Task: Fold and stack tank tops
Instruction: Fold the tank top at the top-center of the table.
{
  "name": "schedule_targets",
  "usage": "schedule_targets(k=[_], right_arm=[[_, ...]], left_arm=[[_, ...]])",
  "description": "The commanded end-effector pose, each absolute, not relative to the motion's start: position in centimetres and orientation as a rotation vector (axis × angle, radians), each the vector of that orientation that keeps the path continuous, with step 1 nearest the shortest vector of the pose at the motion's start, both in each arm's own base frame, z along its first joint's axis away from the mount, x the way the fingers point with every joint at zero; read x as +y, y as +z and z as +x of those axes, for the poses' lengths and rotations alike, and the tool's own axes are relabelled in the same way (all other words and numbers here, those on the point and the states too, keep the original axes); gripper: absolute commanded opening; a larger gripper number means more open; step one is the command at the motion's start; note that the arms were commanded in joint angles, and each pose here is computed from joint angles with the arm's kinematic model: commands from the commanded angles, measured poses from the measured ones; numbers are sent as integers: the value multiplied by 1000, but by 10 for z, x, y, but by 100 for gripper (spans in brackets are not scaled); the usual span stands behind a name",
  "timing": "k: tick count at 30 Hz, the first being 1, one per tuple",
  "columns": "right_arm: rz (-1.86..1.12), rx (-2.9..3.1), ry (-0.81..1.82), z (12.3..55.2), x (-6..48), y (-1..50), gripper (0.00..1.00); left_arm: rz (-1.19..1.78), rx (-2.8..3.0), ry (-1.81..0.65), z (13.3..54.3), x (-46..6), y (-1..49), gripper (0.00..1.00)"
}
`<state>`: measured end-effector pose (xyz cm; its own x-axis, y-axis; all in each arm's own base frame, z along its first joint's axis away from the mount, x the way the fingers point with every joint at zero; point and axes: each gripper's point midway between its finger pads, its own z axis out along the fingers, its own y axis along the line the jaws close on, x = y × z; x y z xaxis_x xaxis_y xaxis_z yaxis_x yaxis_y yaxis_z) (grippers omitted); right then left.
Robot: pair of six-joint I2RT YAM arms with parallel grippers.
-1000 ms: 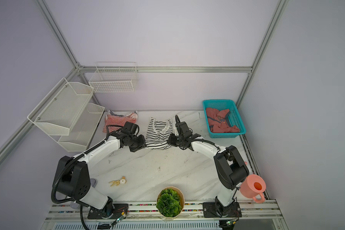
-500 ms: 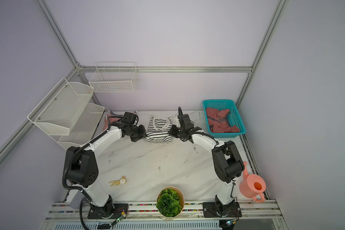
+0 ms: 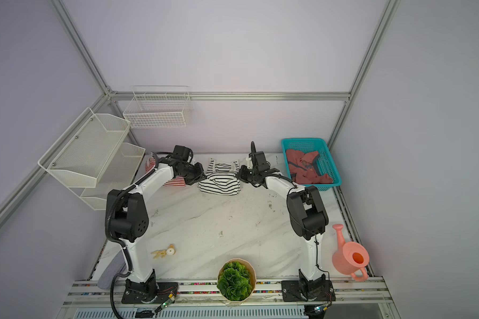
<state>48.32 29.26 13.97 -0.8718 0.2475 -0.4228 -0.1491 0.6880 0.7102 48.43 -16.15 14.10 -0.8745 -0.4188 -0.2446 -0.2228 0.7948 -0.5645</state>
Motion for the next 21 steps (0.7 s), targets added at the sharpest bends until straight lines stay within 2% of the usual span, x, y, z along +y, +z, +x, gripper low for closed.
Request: schedule_targets(k=[1, 12, 17, 19, 20, 21], right_arm=[[66, 2379, 1115, 499, 296, 140, 0], [121, 2350, 1168, 550, 292, 123, 0], [158, 2327, 1213, 571, 290, 114, 0], [181, 2311, 1238, 580, 289, 109, 0], [187, 2298, 1252, 584, 289, 108, 5], [198, 2284, 1273, 588, 288, 107, 15]], left_arm=[[-419, 2524, -818, 513, -162, 178, 5], [-430, 2459, -855, 569, -154, 175, 11], [-461, 2424, -867, 594, -146, 171, 22], [-485, 2407, -878, 604, -141, 168, 30], [-497, 2395, -883, 608, -140, 168, 31], [-510, 2382, -893, 613, -138, 166, 32]])
